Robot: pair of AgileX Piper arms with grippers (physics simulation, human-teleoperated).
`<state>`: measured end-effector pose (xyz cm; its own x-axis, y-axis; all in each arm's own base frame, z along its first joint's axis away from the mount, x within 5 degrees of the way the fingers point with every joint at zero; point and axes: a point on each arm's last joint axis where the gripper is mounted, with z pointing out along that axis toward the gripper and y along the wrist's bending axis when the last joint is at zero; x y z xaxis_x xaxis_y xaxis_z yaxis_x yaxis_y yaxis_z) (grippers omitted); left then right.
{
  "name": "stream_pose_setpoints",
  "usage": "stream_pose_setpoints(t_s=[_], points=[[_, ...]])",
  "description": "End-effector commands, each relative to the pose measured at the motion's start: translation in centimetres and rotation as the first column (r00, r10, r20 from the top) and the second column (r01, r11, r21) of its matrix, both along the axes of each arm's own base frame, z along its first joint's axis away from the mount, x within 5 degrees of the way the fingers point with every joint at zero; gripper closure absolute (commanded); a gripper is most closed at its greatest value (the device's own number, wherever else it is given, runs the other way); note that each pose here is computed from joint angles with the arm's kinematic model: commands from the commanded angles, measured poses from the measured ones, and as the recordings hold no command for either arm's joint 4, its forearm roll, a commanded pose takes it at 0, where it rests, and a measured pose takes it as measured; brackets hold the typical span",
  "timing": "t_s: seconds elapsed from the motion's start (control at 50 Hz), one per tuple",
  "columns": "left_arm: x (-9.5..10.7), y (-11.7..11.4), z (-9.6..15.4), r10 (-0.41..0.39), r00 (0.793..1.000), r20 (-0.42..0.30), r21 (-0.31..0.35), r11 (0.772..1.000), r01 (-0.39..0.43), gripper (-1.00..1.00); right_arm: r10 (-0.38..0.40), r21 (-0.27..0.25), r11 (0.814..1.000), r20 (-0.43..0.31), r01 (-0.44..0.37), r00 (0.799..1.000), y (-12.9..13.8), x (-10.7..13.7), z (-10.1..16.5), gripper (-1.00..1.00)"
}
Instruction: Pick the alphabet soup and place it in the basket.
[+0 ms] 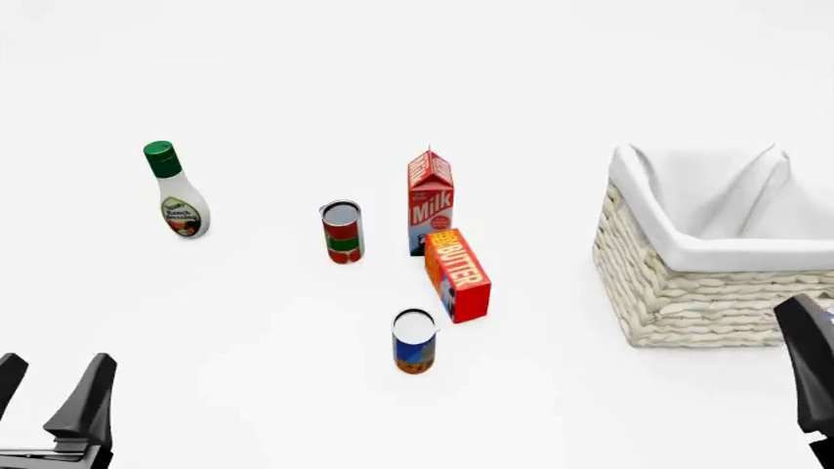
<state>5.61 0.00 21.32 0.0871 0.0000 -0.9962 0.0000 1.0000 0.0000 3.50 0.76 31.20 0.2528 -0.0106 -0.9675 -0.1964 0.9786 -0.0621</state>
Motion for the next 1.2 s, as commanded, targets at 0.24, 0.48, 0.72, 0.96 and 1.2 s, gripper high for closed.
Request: stream_pose_setpoints(t_s=[0.24,0.48,0.72,0.96,1.2], points=[[0.0,0.0,0.0,0.0,1.0,0.0,0.0,1.0,0.0,-1.0,0.161,-0.037,0.986,0.036,-0.16,0.986,1.2,1.4,2.6,-1.0],[0.0,0.0,0.0,0.0,1.0,0.0,0.0,1.0,0.0,-1.0,0.241,-0.05,0.97,0.043,-0.238,0.97,2.5,3.0,3.4,-1.0],[0.0,0.0,0.0,0.0,1.0,0.0,0.0,1.0,0.0,-1.0,0.318,-0.058,0.947,0.024,-0.316,0.948,4.2,4.6,3.1,-1.0],[0.0,0.0,0.0,0.0,1.0,0.0,0.0,1.0,0.0,-1.0,0.369,-0.07,0.927,0.013,-0.368,0.929,5.9,6.0,3.1,-1.0],[0.0,0.0,0.0,0.0,1.0,0.0,0.0,1.0,0.0,-1.0,0.467,-0.085,0.877,-0.072,-0.472,0.881,11.3,10.3,1.0,-1.0]])
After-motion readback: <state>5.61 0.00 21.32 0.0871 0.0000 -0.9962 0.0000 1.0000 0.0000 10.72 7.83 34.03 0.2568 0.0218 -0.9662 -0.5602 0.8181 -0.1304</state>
